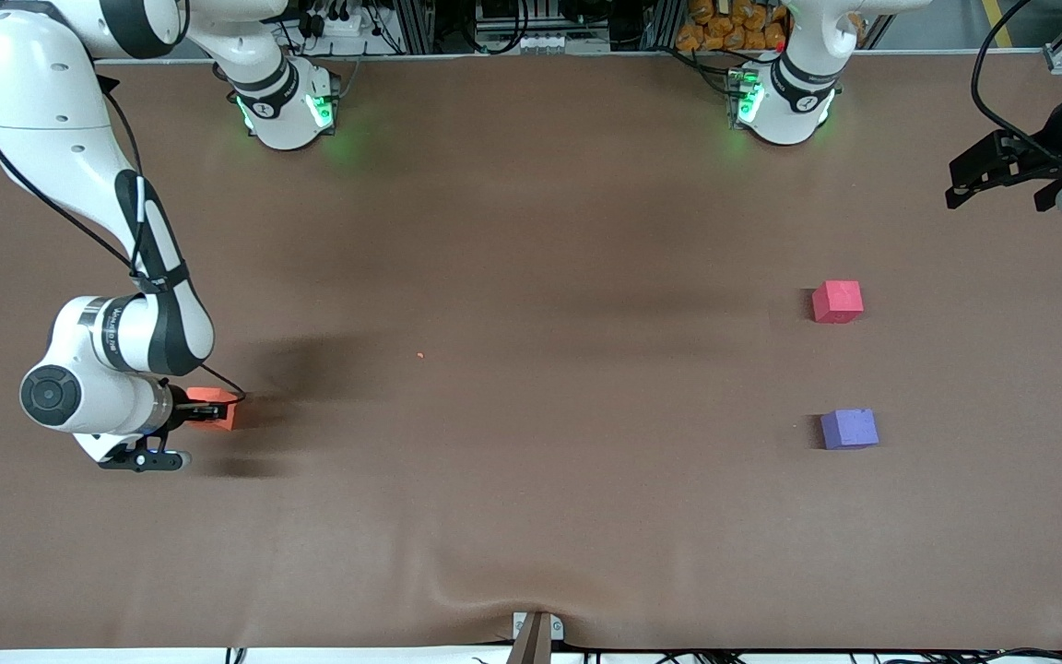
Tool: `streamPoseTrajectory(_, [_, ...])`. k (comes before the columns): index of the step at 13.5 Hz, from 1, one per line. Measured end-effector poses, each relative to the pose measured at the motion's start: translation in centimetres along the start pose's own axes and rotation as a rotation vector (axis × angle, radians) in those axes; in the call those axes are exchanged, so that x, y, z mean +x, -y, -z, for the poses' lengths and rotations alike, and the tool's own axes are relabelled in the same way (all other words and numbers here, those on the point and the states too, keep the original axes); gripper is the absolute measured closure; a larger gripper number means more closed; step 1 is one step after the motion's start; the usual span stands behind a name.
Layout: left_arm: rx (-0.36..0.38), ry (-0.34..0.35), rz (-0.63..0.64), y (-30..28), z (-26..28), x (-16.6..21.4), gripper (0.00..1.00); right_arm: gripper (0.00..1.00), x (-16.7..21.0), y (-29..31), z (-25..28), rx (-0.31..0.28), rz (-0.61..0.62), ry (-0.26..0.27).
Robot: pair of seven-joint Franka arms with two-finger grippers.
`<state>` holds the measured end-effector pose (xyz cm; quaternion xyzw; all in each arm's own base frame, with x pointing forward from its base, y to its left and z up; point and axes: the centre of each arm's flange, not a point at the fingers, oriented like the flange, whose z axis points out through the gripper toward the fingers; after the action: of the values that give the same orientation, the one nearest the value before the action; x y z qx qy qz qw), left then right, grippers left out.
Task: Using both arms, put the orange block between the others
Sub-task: 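Close the right gripper on the orange cube and lift it, then carry the orange cube with the right gripper toward the table middle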
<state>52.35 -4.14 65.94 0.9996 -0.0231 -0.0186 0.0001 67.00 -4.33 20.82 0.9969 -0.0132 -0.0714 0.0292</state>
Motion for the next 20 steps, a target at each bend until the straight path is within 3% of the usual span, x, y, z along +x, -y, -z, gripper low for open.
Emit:
streamPoseTrajectory(4, [0.000, 0.002, -0.003, -0.2, -0.1, 0.1, 0.00, 0.48, 0.0, 1.5, 4.5, 0.003, 0.023, -0.025])
streamPoseTrajectory(8, [0.000, 0.002, -0.004, -0.2, -0.1, 0.1, 0.00, 0.48, -0.5, 6.7, 8.2, 0.008, 0.100, -0.056])
streamPoseTrajectory(13, [0.000, -0.002, -0.005, -0.3, -0.1, 0.1, 0.00, 0.48, -3.3, 13.2, 11.8, 0.012, 0.203, 0.021])
streamPoseTrajectory(20, [0.000, -0.003, -0.005, -0.3, -0.1, 0.1, 0.00, 0.48, -5.9, 20.5, 15.4, 0.013, 0.321, -0.007])
